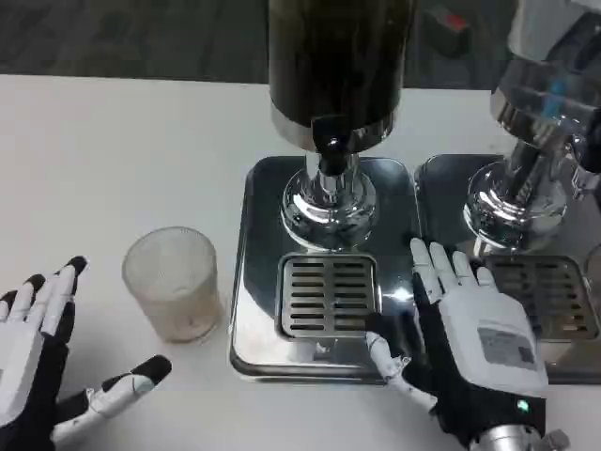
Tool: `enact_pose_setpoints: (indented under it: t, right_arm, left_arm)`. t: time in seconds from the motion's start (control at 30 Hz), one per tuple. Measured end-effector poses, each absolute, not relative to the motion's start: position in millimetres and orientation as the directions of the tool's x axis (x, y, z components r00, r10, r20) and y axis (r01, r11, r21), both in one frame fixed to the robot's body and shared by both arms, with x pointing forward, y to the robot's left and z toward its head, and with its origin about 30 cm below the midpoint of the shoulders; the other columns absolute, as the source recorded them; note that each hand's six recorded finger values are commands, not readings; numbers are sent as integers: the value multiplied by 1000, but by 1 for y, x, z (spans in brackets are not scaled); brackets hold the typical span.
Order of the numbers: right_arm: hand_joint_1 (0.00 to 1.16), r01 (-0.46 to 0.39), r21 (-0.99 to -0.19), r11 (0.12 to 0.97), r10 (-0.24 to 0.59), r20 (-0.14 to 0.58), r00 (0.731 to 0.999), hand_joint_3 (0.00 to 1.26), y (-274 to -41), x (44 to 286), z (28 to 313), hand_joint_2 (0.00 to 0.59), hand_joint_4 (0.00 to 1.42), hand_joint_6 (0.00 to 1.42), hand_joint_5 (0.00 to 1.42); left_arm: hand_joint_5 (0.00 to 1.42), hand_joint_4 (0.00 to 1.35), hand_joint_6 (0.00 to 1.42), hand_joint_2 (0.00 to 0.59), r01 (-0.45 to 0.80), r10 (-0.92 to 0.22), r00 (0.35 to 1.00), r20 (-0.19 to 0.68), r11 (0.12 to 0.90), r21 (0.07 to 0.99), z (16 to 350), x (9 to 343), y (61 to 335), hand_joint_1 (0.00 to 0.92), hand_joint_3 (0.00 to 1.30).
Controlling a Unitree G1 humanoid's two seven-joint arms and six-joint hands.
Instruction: Grasp the cup under the faucet to collect the drink, then remove the cup.
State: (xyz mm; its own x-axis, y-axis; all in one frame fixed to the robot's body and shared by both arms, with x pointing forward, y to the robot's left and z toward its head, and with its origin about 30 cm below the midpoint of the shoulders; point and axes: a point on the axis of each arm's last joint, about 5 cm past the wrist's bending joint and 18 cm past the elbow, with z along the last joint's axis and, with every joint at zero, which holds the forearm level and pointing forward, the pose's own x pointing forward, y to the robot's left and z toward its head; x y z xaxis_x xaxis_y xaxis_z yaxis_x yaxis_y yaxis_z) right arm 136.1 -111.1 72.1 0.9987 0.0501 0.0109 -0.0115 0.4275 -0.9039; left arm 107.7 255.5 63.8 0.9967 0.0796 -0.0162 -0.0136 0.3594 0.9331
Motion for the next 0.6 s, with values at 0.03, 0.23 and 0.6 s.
enact_pose_setpoints:
  t: [0.03, 0.23, 0.6]
  right_arm:
    - [270, -11, -905, 425, 44, 9, 999, 0, -111, 136, 72, 406, 0, 0, 0]
    - [270, -4, -913, 408, 28, 8, 1000, 0, -112, 136, 72, 406, 0, 0, 0]
    - [270, -11, -914, 405, 18, -3, 1000, 0, -111, 139, 74, 406, 0, 0, 0]
  left_arm:
    - [0, 0, 0, 86, -14, 80, 997, -16, 360, 933, 64, 108, 256, 0, 0]
    - [0, 0, 0, 87, -18, 80, 997, -11, 362, 932, 64, 109, 256, 0, 0]
    - [0, 0, 0, 1, -41, 99, 995, -4, 447, 894, 57, 117, 262, 0, 0]
